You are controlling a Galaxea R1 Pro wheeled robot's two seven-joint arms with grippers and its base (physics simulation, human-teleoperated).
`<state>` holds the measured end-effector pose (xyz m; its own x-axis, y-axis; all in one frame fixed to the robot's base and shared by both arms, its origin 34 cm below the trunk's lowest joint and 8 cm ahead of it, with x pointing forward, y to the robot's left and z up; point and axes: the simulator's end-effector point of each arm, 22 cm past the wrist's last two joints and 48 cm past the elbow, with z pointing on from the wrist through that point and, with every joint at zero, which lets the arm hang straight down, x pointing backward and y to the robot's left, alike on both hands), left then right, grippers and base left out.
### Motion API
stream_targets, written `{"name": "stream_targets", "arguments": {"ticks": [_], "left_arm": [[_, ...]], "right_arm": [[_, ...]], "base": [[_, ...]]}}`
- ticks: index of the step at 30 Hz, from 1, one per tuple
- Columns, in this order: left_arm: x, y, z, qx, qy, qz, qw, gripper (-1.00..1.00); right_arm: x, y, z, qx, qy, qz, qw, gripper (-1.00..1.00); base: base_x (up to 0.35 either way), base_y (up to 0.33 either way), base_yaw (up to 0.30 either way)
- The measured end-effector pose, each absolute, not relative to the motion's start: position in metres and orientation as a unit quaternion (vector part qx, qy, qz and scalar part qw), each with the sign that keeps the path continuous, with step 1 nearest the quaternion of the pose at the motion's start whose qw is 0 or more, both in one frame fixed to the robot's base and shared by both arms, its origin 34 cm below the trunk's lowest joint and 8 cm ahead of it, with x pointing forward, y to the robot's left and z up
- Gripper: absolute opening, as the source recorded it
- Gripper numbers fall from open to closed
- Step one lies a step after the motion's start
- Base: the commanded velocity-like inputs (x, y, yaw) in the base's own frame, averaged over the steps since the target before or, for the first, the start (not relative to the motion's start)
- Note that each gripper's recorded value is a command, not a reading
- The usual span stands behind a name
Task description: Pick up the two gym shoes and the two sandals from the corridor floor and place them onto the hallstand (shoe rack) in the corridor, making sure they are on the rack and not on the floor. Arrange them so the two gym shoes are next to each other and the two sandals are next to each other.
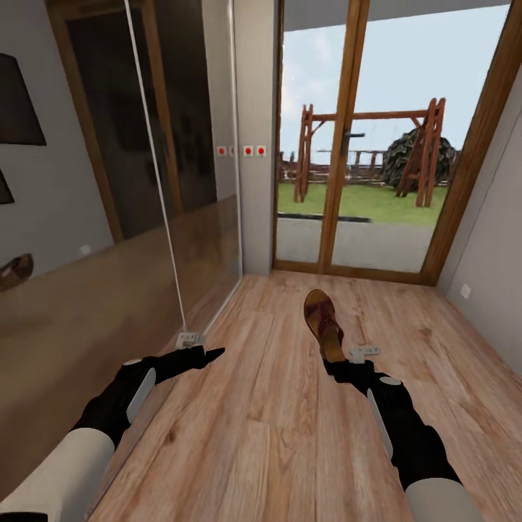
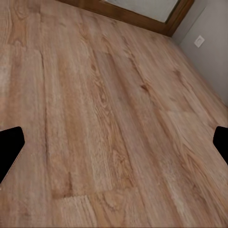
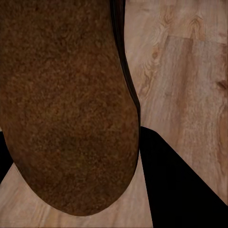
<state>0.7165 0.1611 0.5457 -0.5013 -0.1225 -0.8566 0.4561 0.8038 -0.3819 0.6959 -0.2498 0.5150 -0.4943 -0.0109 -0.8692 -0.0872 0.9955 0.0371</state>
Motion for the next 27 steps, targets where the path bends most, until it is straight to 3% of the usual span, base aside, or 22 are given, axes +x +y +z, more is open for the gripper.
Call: {"name": "stream_targets", "arguments": {"ticks": [10,16,27], "left_arm": [[0.716,0.160,0.550,0.104,0.812,-0.296,0.492,1.00],[0.716,0.160,0.553,0.105,0.811,-0.296,0.493,1.00],[0.716,0.160,0.558,0.106,0.809,-0.296,0.497,1.00]], "right_arm": [[0.696,-0.250,0.520,-0.029,0.861,0.038,0.506,-1.00],[0.696,-0.250,0.523,-0.029,0.860,0.037,0.508,-1.00],[0.696,-0.250,0.527,-0.029,0.858,0.037,0.511,-1.00]], "base": [[0.283,0.210,-0.252],[0.258,0.057,-0.270],[0.040,0.003,-0.270]]}}
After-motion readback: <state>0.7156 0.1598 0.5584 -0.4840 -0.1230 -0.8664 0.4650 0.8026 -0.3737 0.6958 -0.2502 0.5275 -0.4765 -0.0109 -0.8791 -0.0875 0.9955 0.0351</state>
